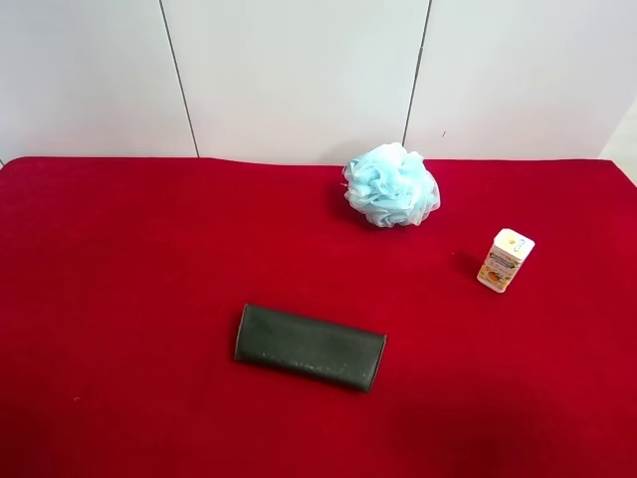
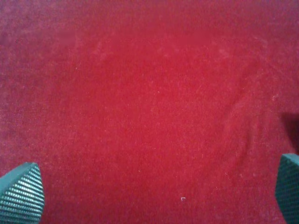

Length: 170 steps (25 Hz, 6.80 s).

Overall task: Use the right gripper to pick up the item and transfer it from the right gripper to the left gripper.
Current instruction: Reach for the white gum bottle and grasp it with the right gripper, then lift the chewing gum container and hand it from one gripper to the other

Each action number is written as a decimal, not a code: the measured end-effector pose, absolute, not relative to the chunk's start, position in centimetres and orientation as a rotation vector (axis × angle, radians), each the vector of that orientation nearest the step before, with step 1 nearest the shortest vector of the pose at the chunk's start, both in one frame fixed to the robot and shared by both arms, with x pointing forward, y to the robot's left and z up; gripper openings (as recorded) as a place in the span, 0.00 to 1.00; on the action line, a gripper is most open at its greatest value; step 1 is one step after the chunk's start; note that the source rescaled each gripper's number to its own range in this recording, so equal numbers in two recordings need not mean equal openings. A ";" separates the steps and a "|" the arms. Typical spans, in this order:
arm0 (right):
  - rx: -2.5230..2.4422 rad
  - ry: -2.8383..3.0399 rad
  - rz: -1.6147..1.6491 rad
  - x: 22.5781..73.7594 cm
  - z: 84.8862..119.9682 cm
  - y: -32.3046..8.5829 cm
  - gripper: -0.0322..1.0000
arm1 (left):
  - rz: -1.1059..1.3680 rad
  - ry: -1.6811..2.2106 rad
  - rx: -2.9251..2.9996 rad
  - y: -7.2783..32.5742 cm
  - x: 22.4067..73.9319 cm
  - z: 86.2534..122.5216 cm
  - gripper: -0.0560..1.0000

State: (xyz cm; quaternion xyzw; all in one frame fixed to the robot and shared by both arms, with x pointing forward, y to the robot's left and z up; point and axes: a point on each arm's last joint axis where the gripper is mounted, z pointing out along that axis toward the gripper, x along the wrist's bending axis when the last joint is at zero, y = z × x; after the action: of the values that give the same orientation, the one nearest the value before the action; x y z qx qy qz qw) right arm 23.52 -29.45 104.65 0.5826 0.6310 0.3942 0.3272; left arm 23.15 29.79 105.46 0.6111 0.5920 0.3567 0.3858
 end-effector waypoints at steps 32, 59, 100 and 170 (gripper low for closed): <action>1.910 1.817 0.734 36.8 114.3 -28.7 1.00 | 0.908 1.508 1.556 29.8 23.2 105.5 1.00; 2.425 1.706 0.147 54.4 102.4 -28.4 1.00 | 0.908 1.508 1.556 29.8 23.2 105.5 1.00; 2.740 1.471 0.178 58.6 93.6 -27.0 0.80 | 0.908 1.508 1.556 29.8 23.2 105.5 1.00; 1.724 2.470 0.644 50.0 108.1 -20.2 0.06 | 0.896 1.481 1.574 29.6 23.1 105.5 1.00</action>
State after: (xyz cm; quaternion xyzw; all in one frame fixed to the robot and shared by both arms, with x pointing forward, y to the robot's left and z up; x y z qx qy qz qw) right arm 50.04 -20.20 108.07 0.5596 0.8014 0.2090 0.0307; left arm 23.15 29.57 105.47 0.6193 0.5829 0.3526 0.3903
